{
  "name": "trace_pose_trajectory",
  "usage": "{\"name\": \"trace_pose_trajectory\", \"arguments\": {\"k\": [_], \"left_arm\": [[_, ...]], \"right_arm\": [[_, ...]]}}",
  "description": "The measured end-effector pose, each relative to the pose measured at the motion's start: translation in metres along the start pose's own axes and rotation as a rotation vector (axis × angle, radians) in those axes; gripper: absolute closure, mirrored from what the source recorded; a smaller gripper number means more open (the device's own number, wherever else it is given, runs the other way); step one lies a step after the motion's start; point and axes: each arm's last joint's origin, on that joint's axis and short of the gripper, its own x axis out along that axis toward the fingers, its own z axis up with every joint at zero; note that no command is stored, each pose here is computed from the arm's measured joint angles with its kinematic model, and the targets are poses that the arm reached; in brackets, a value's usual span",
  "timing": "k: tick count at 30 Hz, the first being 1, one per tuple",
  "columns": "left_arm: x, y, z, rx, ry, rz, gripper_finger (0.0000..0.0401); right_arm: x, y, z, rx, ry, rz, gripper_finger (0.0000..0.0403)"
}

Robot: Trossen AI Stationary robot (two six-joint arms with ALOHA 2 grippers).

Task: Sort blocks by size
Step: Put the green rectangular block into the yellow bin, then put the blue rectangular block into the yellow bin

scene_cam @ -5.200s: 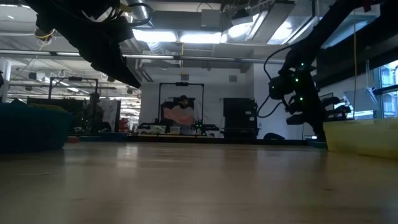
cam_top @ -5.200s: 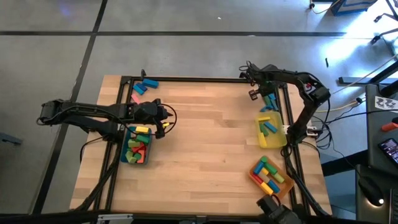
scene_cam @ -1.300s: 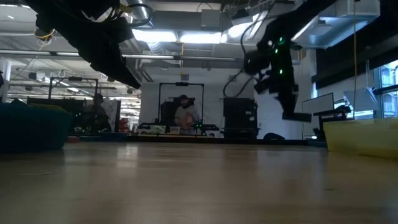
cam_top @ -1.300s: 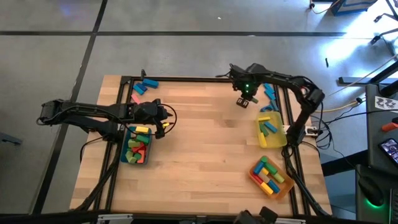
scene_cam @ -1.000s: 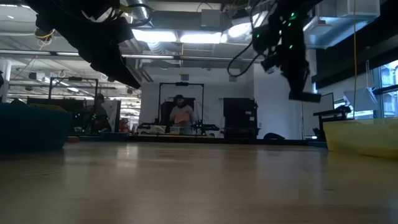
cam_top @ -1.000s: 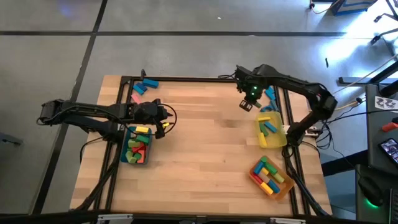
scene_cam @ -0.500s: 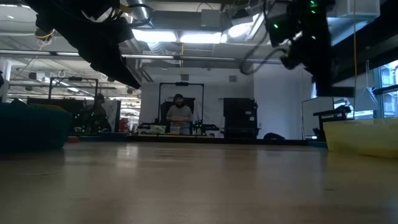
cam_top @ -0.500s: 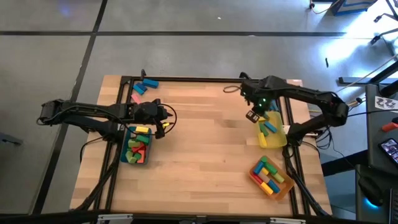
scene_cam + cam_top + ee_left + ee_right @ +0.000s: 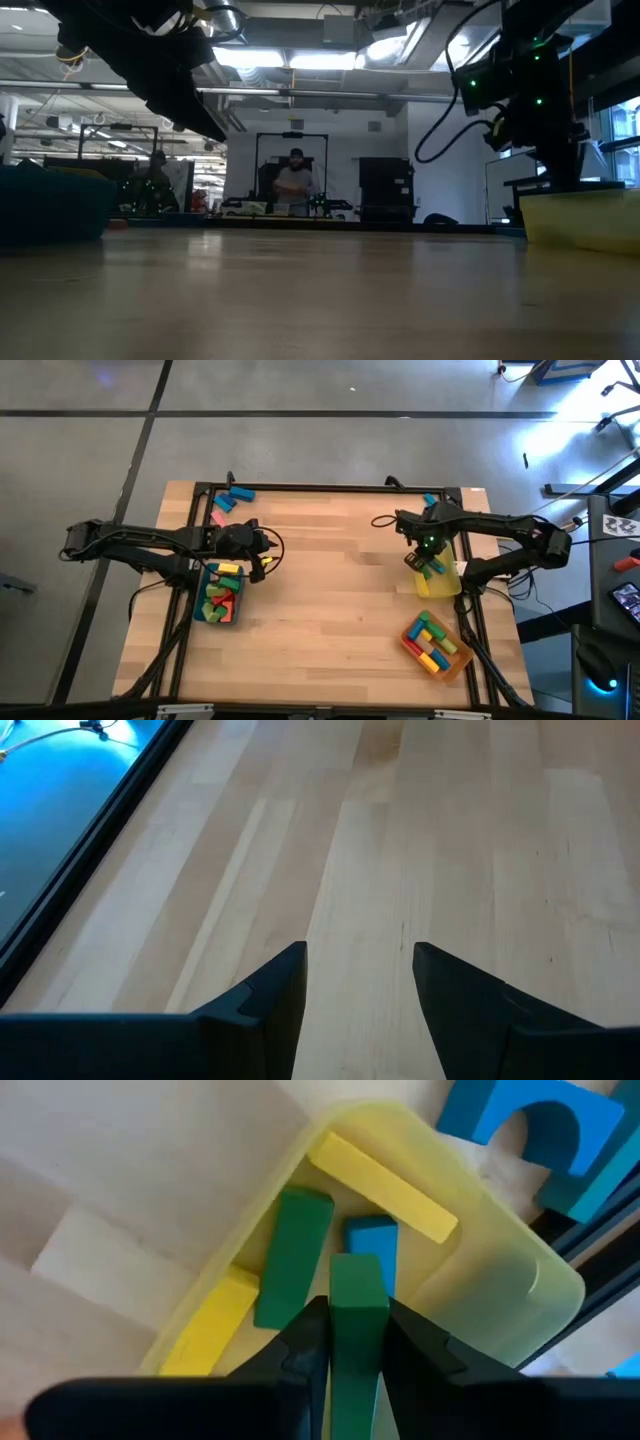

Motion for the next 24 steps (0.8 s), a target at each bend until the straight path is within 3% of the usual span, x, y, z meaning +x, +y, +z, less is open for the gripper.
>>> {"name": "trace_pose_trajectory", "arguments": {"k": [8, 13, 17, 24], "left_arm": [[0.000, 0.000, 0.000, 0.003, 0.000, 0.000, 0.0232], [0.000, 0.000, 0.000, 0.002, 0.000, 0.000, 0.0232], [0.000, 0.000, 0.000, 0.000, 0.000, 0.000, 0.0232], [0.000, 0.000, 0.000, 0.000, 0.000, 0.000, 0.0232]], "right_arm": [[-0.002, 0.000, -0.001, 0.018, 0.018, 0.019, 0.0244], [-0.028, 0.000, 0.003, 0.021, 0.021, 0.086, 0.0195], [-0.060, -0.001, 0.015, -0.006, -0.137, 0.076, 0.0182], [-0.095, -0.017, 0.046, 0.091, -0.526, -0.108, 0.0180]]}}
